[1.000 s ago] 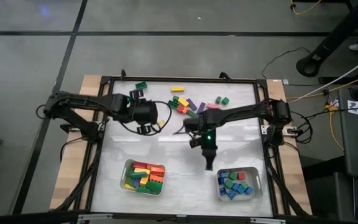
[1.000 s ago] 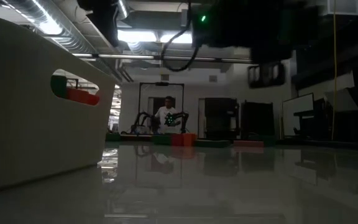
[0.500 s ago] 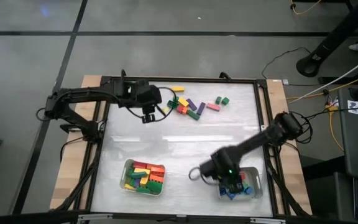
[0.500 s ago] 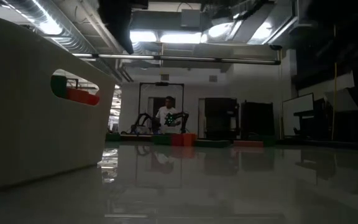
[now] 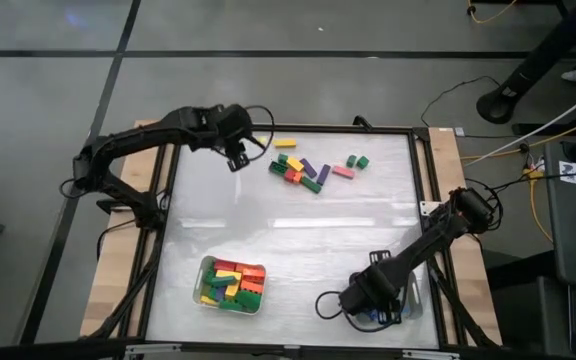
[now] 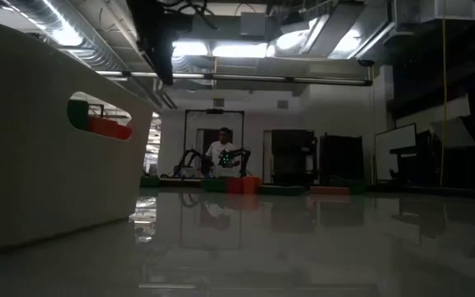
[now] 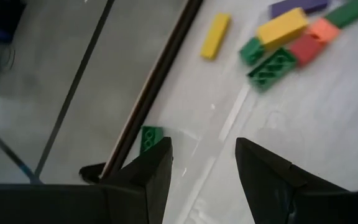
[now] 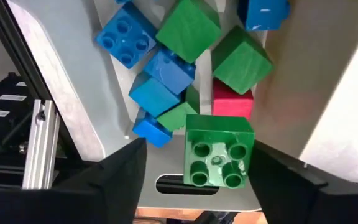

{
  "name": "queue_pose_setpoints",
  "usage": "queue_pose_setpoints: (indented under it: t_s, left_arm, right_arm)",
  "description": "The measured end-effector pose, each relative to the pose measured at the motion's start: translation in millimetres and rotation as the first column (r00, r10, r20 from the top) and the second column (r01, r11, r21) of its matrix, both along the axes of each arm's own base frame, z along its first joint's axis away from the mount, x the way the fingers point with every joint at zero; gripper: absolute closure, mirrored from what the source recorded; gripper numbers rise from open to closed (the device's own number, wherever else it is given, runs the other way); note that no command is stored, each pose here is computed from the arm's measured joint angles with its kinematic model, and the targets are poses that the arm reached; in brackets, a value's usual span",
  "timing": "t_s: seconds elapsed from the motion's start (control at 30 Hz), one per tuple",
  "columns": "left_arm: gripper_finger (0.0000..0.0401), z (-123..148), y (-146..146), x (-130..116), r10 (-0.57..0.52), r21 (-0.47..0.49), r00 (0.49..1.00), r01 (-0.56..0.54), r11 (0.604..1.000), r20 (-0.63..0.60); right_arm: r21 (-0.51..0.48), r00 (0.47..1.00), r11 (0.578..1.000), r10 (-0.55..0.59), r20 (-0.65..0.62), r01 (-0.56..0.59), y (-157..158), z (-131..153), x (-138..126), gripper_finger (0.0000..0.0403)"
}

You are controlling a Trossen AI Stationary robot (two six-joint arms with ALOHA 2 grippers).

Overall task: Sort blocks by size
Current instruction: Put the square green game piece into the gray bin, then put the rectangular green game piece into the white bin

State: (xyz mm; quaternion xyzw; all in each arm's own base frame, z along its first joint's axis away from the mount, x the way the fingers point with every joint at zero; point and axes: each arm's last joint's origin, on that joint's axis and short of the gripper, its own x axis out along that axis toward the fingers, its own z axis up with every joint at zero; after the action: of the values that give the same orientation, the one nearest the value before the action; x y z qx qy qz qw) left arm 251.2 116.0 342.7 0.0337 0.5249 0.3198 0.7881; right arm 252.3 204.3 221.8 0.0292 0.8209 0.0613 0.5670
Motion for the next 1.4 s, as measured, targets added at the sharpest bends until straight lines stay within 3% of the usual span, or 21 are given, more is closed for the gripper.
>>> queue_pose_setpoints:
  t_s: [0.23, 0.37, 0.83, 1.07, 1.4]
  left_arm:
    - [0.0237, -8, 36, -10, 0.051, -0.095, 0.999, -0.050, 0.994, 0.013]
    - [0.0237, -22, 62, -7, 0.088, -0.102, 0.996, -0.088, 0.991, -0.004]
    - [0.0237, -104, 140, -11, 0.100, -0.219, 0.954, -0.165, 0.962, -0.281]
    - [0.0237, -133, 162, -20, 0.071, -0.280, 0.932, -0.178, 0.943, -0.354]
    - [0.0237, -140, 176, -31, 0.068, -0.330, 0.947, -0.176, 0.928, -0.315]
  right_arm:
    - [-0.018, 1.000, 1.000, -0.016, 0.004, 0.016, 1, 0, -1, 0.0128]
    - [-0.043, 0.999, 0.999, 0.001, 0.035, 0.001, 3, 0, -2, 0.0128]
    - [-0.054, 0.999, 0.999, 0.007, 0.035, -0.005, 2, 0, -2, 0.0127]
    - [-0.084, 0.998, 0.996, 0.018, 0.058, -0.013, 1, -1, -1, 0.0127]
    - [-0.088, 0.998, 0.996, 0.019, 0.061, -0.014, 1, -1, -1, 0.0127]
